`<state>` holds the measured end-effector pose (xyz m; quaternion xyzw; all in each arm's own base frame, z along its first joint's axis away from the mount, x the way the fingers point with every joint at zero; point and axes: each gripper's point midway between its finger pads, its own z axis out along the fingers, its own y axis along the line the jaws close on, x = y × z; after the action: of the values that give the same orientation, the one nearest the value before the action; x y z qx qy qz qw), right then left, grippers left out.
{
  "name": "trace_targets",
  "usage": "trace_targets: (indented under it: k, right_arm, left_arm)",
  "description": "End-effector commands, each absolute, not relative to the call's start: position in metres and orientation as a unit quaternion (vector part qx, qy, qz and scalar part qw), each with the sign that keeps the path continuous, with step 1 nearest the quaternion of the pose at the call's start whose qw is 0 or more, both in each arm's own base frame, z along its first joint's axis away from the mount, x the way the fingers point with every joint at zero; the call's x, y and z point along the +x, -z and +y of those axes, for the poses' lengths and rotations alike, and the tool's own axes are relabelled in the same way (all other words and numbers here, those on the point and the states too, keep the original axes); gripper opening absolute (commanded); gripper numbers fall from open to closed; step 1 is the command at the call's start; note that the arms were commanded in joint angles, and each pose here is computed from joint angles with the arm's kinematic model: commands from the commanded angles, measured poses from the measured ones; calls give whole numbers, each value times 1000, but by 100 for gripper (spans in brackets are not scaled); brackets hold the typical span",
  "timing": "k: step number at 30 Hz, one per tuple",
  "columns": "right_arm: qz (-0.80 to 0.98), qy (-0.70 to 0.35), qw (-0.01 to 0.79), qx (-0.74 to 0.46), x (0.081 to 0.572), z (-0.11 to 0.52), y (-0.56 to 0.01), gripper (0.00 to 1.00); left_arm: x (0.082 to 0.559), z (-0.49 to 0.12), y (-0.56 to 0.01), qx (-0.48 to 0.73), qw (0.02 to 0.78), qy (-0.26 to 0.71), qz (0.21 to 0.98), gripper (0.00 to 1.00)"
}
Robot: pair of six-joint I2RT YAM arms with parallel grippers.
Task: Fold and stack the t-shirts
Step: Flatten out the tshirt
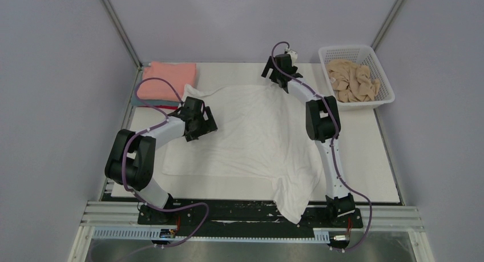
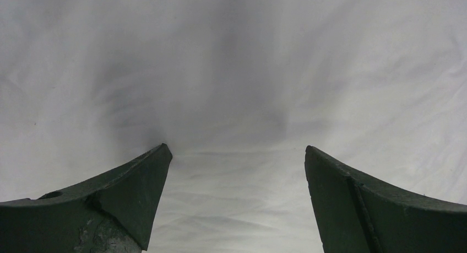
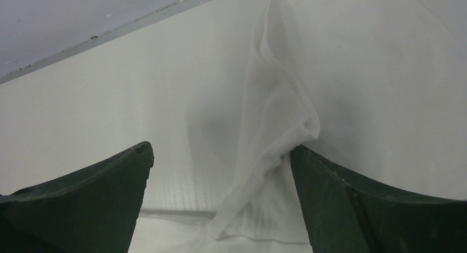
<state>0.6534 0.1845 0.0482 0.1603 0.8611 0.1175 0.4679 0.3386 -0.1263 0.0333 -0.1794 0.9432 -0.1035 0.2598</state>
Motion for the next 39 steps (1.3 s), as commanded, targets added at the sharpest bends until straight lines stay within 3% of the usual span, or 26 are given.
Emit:
trace_targets:
  k: [1, 14, 20, 24, 27, 31, 39]
  right_arm:
    - [852, -176, 465, 163, 659, 211, -57, 100]
    - [762, -333, 543, 119, 675, 288, -97, 100]
    - [764, -326, 551, 77, 676, 306, -106, 100]
    - [766, -286, 575, 32, 662, 294, -144, 100]
    - [770, -208, 603, 9, 637, 260, -194, 100]
    - [808, -142, 572, 16, 568, 213, -186, 100]
    - [892, -73, 440, 69, 436, 148, -95, 100]
  left_arm:
    - [346, -128, -38, -173, 268, 106, 942, 100]
    - [346, -127, -35, -173, 265, 103, 943, 100]
    - [345, -125, -36, -173, 265, 99, 943, 100]
    - [344, -123, -41, -181, 269, 96, 941, 100]
    - [345, -114, -58, -190, 291, 73, 935, 100]
    - [346, -114, -81, -186, 324, 82, 924, 100]
    - [336, -120, -84, -175, 324, 105, 924, 100]
